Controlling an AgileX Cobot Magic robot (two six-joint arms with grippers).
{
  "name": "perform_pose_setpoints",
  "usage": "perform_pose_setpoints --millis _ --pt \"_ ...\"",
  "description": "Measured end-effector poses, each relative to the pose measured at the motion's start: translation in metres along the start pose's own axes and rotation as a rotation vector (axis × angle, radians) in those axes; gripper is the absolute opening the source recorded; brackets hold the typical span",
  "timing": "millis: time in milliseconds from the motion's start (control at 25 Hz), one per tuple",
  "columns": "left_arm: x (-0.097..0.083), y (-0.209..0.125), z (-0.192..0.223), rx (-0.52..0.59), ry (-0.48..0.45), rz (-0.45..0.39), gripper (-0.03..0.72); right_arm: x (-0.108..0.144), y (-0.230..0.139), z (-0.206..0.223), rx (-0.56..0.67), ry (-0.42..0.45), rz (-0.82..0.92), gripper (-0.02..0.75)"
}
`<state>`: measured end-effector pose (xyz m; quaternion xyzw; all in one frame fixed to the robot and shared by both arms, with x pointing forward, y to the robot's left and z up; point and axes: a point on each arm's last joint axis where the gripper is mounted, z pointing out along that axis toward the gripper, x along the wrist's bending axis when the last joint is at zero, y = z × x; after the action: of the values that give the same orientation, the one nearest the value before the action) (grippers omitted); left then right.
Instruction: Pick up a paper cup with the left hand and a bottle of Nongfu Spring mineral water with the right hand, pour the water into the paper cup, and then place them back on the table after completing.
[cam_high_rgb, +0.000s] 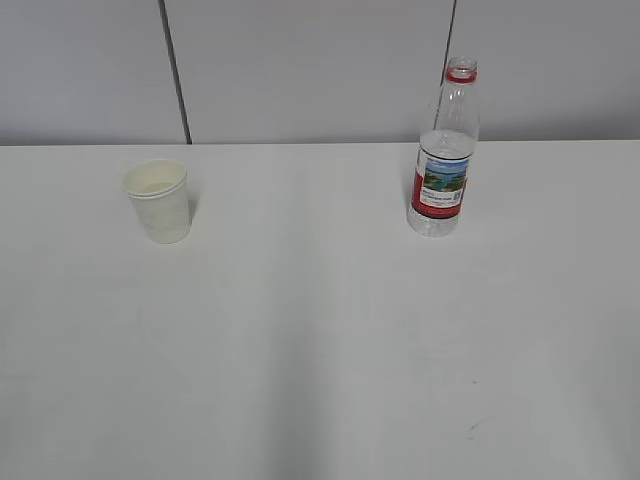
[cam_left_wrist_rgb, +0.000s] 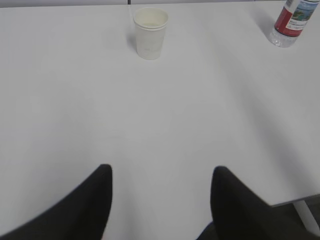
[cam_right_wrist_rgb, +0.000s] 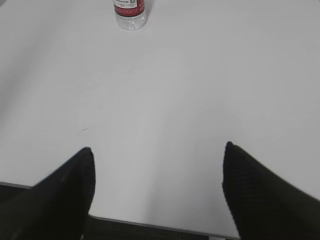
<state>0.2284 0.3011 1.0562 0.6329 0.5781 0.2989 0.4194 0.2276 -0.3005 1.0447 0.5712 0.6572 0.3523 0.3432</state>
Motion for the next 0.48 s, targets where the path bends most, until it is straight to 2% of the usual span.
perform_pose_setpoints --millis 480 --pt "0.0000 0.0000 0.0000 0.000 0.000 0.000 0.382 -0.0011 -0.0001 0.0000 0.001 -0.012 -0.006 0.586"
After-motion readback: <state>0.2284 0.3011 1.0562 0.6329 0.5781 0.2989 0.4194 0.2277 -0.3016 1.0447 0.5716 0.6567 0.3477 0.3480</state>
